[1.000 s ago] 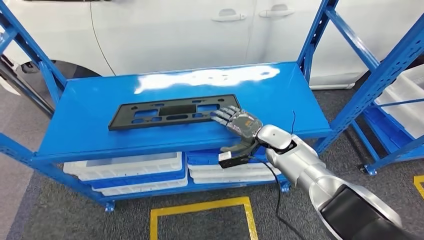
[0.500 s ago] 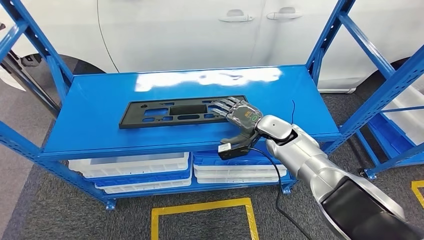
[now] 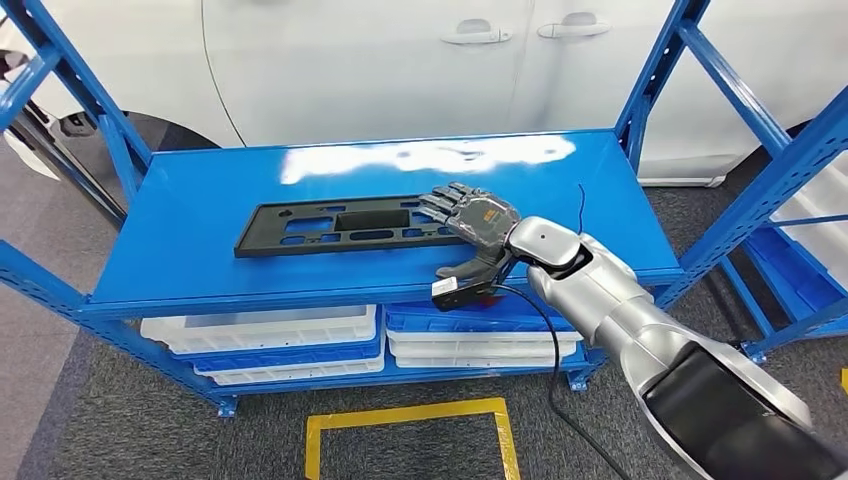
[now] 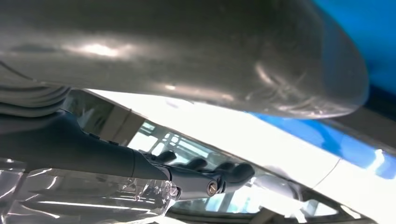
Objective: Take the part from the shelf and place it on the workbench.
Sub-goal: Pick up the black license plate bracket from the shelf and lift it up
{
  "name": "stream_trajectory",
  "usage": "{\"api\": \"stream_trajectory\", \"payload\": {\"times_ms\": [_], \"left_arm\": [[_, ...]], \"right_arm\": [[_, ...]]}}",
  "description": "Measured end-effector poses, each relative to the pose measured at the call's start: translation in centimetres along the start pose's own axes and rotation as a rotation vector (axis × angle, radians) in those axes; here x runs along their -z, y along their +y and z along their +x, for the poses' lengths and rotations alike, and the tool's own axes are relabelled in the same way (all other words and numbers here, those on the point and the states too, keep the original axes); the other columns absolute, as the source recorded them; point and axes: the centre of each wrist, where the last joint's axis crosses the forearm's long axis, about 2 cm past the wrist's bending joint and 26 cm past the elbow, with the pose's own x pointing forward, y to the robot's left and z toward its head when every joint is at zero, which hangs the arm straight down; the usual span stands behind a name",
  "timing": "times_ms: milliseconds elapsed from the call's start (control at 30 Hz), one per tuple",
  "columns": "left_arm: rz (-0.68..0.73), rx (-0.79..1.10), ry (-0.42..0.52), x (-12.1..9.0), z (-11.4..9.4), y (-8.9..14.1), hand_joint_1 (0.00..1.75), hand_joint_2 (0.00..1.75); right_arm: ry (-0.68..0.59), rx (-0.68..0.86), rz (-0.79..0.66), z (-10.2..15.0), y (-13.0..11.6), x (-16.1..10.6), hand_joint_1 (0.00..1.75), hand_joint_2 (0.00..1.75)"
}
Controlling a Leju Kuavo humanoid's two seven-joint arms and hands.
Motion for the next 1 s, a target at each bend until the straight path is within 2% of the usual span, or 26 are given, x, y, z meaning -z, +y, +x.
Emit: {"api": "stream_trajectory", "payload": {"times_ms": [167, 633, 767, 1000], "left_arm": [[0.0, 0.007, 0.002, 0.0, -0.02, -0.03, 0.0, 0.0], [-0.004, 0.004, -0.022, -0.02, 0.54, -0.03, 0.0, 0.0], [-0.005, 0.005, -0.022, -0.03, 0.56, -0.1, 0.0, 0.0], [-0.006, 0.007, -0.024, -0.05, 0.72, -0.2, 0.0, 0.0]], "right_arm": [[0.004, -0.009, 0.014, -0.47, 0.47, -0.56, 0.0, 0.0], [-0.015, -0.002, 0.011, 0.31, 0.68, -0.4, 0.0, 0.0], [-0.015, 0.005, 0.01, 0.37, 0.74, -0.42, 0.0, 1.75], [-0.013, -0.002, 0.01, 0.25, 0.62, -0.39, 0.0, 1.75]]}}
